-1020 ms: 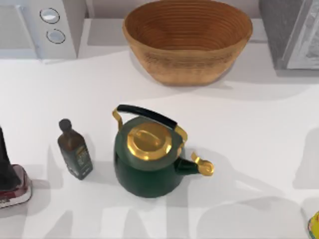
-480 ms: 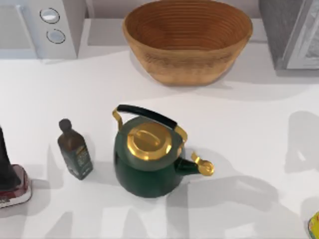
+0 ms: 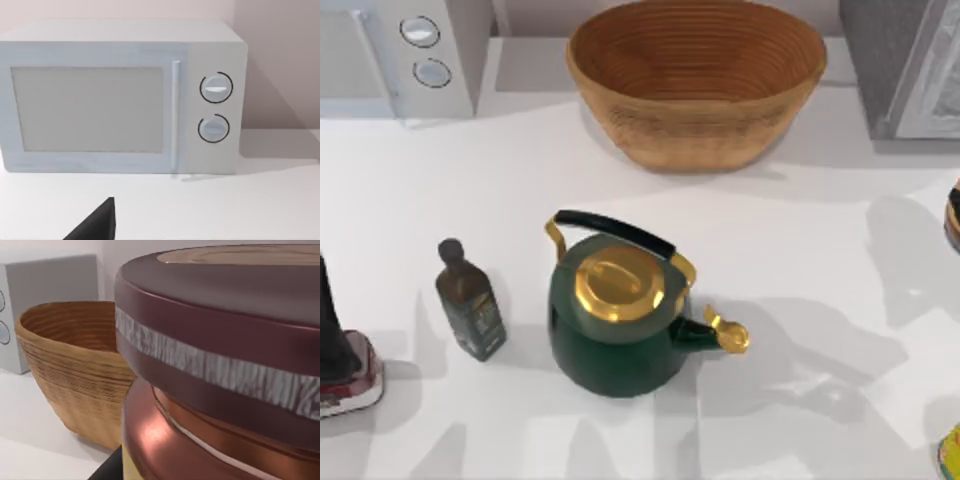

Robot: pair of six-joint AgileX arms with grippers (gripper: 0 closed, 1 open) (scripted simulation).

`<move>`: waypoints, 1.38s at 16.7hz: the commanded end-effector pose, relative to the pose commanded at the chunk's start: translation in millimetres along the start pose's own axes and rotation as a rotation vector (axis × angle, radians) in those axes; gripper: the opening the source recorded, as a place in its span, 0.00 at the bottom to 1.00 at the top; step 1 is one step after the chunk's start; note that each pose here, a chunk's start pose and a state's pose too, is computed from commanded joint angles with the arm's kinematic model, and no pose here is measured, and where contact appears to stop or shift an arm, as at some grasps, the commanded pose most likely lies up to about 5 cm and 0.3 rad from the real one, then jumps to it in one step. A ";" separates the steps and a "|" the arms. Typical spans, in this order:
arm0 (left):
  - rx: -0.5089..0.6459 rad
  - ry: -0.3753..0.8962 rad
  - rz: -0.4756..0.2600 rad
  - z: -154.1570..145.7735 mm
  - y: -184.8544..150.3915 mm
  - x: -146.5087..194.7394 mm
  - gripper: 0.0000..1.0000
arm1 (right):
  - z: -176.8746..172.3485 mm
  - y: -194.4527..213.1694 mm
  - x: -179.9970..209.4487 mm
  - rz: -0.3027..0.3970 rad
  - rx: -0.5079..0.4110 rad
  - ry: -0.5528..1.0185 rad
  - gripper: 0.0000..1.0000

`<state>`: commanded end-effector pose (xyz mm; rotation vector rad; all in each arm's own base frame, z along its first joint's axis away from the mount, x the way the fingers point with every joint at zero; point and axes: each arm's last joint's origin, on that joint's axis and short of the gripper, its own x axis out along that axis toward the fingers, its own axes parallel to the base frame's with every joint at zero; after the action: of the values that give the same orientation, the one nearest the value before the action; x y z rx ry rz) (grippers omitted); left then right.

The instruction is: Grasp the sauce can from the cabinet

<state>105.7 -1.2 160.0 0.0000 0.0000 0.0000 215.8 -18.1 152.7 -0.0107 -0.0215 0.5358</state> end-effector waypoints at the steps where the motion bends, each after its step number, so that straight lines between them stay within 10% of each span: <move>1: 0.000 0.000 0.000 0.0 0.0 0.0 1.00 | -7.9 -4.6 3.9 0.036 0.000 0.000 0.00; 9: 0.000 0.000 0.000 0.0 0.0 0.0 1.00 | -65.1 -22.5 11.1 0.217 0.016 0.014 0.00; 23: 0.000 0.000 0.000 0.0 0.0 0.0 1.00 | -93.5 -24.0 31.7 0.204 0.087 0.056 0.00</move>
<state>105.7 -1.2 160.0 0.0000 0.0000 0.0000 257.5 -23.0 60.2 0.0572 0.0580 0.7395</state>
